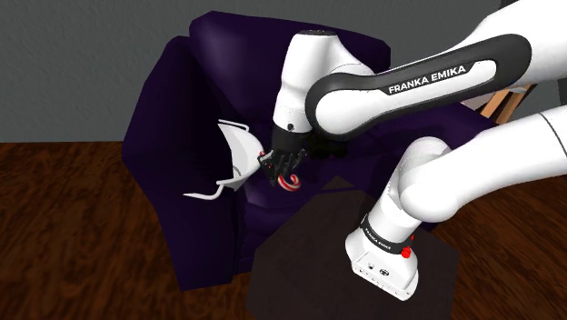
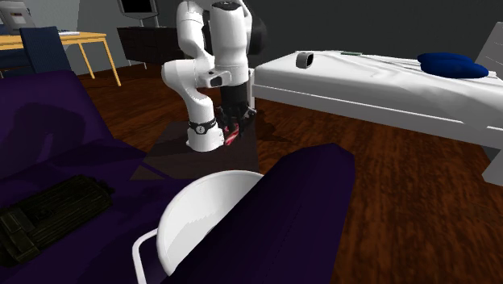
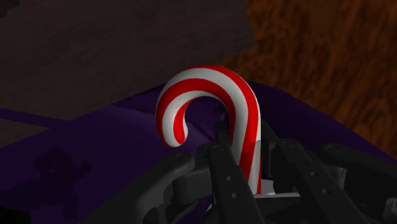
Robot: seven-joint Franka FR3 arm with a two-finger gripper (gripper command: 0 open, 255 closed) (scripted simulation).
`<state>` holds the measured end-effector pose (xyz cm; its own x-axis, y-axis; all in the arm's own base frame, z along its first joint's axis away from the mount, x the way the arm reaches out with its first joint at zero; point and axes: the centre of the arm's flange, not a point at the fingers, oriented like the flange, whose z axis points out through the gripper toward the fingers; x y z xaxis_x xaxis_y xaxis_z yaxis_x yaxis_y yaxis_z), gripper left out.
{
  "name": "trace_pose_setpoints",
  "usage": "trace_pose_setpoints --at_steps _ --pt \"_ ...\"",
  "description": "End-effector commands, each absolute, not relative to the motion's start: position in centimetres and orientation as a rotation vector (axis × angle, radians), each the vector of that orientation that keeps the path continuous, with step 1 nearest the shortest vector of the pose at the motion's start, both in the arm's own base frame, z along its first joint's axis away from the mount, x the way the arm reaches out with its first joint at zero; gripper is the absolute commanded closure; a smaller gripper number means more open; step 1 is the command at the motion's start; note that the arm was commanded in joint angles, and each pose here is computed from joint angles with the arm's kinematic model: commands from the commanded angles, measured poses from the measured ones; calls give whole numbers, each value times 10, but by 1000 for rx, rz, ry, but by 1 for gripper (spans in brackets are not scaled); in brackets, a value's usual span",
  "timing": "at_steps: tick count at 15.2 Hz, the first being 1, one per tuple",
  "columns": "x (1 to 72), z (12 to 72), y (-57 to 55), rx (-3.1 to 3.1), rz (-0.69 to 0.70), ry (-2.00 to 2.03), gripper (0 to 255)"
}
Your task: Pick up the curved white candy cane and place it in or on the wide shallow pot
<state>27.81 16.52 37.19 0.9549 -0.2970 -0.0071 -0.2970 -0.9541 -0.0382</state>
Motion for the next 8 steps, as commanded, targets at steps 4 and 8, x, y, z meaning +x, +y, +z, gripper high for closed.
trace_pose_setpoints --at_steps 4,8 --pt "304 383 166 -3068 2 466 255" --pt "357 382 166 -3068 2 466 255"
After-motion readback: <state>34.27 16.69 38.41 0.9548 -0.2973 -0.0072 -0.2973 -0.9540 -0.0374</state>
